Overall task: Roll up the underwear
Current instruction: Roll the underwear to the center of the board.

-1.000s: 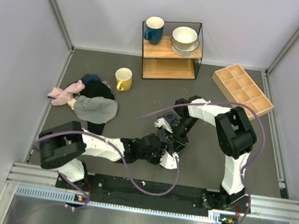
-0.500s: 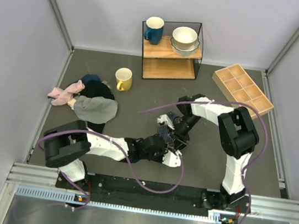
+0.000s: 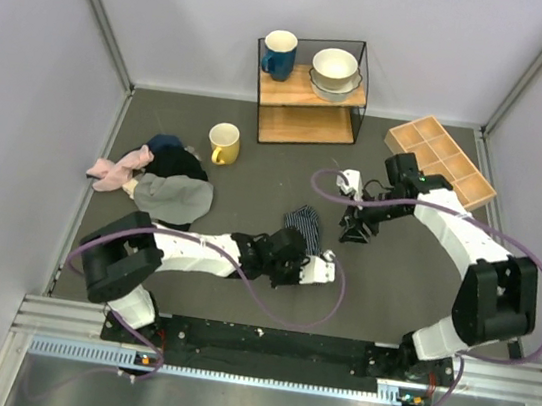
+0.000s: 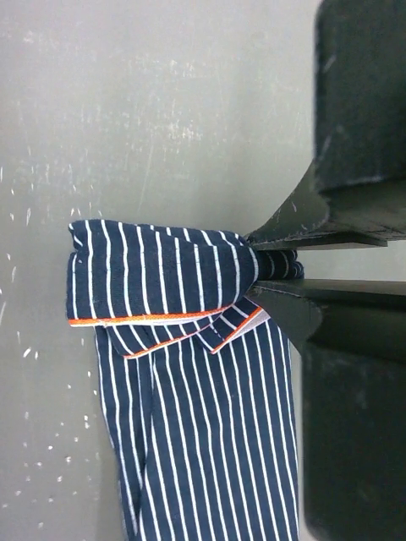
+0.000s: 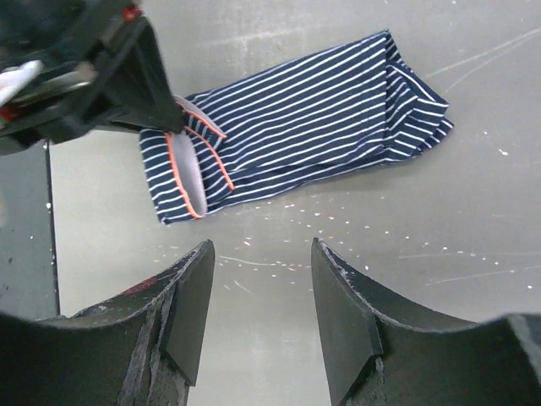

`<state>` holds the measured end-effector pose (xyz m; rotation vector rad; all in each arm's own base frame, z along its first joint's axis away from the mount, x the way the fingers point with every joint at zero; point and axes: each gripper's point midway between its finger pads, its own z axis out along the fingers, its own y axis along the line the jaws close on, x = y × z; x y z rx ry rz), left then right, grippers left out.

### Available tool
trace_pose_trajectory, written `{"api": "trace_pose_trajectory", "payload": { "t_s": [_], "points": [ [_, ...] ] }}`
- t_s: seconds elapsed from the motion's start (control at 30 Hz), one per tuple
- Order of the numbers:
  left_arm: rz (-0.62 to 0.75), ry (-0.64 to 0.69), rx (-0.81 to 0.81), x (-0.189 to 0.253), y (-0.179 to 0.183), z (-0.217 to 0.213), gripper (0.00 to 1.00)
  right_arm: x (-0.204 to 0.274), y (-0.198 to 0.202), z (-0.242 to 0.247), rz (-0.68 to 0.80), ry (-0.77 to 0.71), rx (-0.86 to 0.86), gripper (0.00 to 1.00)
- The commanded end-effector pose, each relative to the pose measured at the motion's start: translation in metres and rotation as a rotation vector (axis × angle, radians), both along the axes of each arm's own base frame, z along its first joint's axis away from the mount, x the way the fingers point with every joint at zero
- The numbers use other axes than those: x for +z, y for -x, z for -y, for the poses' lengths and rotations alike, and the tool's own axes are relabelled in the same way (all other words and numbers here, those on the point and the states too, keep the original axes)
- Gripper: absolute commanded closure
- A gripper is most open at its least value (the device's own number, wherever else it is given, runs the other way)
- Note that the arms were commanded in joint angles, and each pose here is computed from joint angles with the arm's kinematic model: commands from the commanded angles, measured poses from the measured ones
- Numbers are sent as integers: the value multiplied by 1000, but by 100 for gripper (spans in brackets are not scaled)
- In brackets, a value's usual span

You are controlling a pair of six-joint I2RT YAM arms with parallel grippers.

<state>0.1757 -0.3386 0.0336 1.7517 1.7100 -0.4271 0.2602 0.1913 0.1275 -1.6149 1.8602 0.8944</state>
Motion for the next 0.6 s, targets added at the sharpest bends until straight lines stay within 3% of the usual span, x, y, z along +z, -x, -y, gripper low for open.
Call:
{"api": "trace_pose_trajectory", "payload": {
  "t_s": [0.0,0.27,0.57],
  "points": [
    [-208,2,85,4,7,-1,92,22,6,-10,135,-123,57,49],
    [-560,126,245,0,-1,-10,92,32,26,-9,239,-171,132,47],
    [-843,200,390,-23,-21,-20,92,7,71,-17,384,-203,374,34]
  ]
}}
